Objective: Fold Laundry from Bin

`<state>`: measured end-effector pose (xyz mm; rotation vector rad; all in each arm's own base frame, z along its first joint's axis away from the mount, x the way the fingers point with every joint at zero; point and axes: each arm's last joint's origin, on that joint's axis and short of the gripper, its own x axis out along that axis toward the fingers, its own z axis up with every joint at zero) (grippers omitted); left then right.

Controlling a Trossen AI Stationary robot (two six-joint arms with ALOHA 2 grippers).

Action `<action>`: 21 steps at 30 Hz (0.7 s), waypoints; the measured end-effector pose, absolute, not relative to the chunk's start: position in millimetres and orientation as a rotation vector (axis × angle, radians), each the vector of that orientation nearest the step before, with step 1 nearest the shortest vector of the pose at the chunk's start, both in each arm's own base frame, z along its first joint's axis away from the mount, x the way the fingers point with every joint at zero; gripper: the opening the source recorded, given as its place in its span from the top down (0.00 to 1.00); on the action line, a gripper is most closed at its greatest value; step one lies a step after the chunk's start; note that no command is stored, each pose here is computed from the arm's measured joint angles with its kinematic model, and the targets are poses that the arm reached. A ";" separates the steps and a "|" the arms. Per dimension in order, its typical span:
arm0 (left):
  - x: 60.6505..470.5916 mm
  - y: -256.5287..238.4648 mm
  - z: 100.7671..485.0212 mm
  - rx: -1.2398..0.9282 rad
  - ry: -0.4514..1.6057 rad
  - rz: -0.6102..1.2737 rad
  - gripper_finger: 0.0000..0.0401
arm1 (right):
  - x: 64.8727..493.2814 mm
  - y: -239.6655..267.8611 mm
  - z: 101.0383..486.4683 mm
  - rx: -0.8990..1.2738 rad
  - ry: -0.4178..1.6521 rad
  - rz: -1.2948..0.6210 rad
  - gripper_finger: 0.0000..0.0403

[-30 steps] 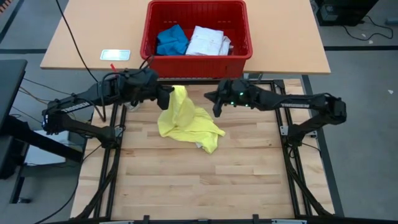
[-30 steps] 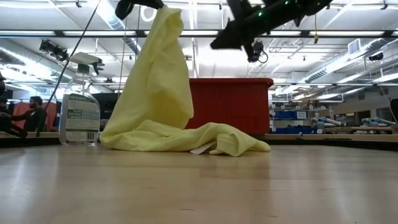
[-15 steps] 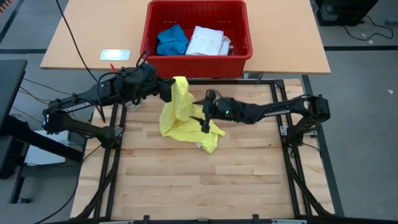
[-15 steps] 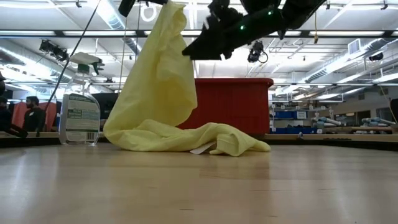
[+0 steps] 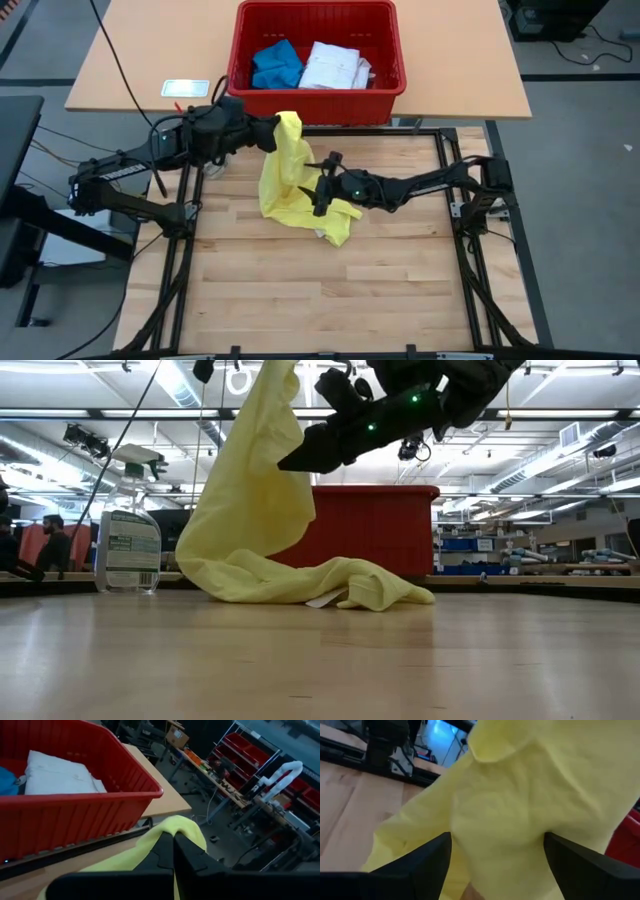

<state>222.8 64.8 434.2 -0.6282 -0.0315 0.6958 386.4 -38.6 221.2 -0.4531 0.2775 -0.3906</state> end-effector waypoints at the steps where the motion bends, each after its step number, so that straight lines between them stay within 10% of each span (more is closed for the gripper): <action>1: 222.8 64.8 434.4 -0.634 -0.035 0.695 1.00 | 387.2 -39.9 221.1 -0.459 0.267 -0.395 0.21; 14: 244.2 68.1 443.6 -0.692 -0.195 0.577 1.00 | 388.3 -67.0 220.7 -0.475 0.215 -0.512 0.30; 21: 249.0 58.0 442.8 -0.722 -0.160 0.475 1.00 | 384.4 -74.1 227.6 -0.463 0.203 -0.676 0.64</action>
